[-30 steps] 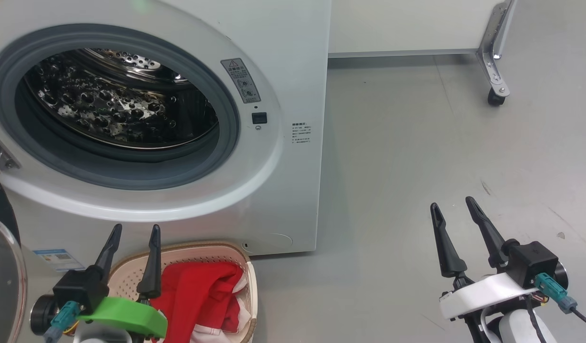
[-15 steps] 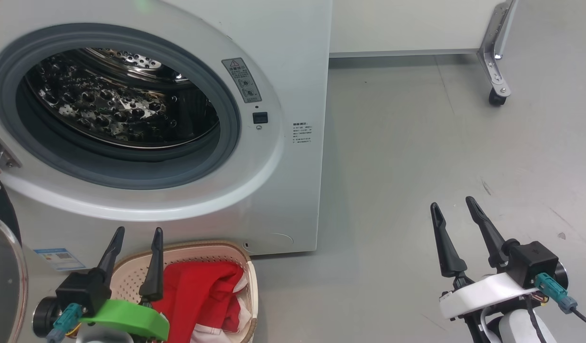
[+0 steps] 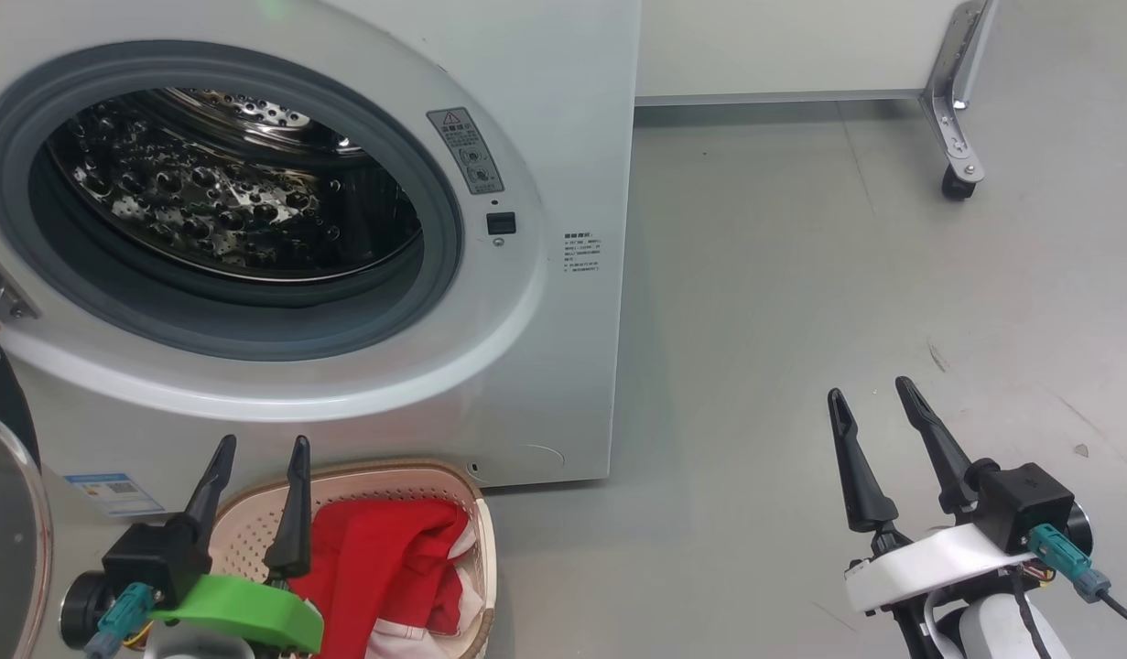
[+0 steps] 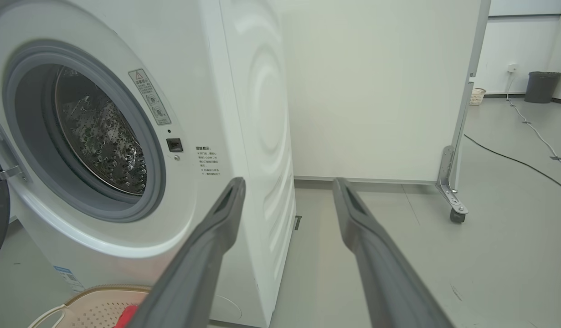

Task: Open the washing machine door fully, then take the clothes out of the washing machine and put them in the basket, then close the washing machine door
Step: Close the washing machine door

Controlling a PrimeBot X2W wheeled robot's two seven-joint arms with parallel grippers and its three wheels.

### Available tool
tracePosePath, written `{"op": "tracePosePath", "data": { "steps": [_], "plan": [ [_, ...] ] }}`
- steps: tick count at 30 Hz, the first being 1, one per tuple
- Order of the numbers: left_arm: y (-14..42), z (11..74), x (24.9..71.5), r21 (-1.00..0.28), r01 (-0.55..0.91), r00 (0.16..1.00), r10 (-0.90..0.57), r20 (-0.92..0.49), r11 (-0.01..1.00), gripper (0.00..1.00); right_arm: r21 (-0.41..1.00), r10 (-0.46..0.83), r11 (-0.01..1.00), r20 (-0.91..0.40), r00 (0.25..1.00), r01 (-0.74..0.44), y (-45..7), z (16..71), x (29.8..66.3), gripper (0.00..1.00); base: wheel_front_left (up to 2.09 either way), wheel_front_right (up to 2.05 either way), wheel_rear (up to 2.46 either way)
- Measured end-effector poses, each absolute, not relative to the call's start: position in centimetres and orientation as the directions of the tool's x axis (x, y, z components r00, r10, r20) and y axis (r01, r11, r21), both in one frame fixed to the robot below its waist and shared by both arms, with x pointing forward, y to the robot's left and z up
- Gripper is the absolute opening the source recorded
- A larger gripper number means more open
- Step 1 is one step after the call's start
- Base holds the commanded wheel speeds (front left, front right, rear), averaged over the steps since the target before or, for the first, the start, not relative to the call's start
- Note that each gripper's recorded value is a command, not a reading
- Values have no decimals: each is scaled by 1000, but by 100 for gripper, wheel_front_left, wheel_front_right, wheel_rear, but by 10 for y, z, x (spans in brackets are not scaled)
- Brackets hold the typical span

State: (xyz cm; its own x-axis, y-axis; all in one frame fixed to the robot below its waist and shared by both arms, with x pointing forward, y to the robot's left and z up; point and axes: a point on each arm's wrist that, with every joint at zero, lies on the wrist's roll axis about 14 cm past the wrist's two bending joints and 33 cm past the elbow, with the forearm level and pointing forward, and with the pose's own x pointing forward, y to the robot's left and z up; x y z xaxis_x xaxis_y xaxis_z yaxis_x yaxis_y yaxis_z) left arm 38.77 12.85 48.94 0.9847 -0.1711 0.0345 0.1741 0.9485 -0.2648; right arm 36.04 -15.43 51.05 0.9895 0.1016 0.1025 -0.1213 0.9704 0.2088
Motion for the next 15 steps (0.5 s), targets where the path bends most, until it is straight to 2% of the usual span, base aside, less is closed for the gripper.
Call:
{"op": "tracePosePath", "data": {
  "steps": [15],
  "plan": [
    [129,487,388,-270,170,985,-170,26,948,100,210,100,970,96,990,-119,-155,508,361,100,-53,53,0]
  ]
}}
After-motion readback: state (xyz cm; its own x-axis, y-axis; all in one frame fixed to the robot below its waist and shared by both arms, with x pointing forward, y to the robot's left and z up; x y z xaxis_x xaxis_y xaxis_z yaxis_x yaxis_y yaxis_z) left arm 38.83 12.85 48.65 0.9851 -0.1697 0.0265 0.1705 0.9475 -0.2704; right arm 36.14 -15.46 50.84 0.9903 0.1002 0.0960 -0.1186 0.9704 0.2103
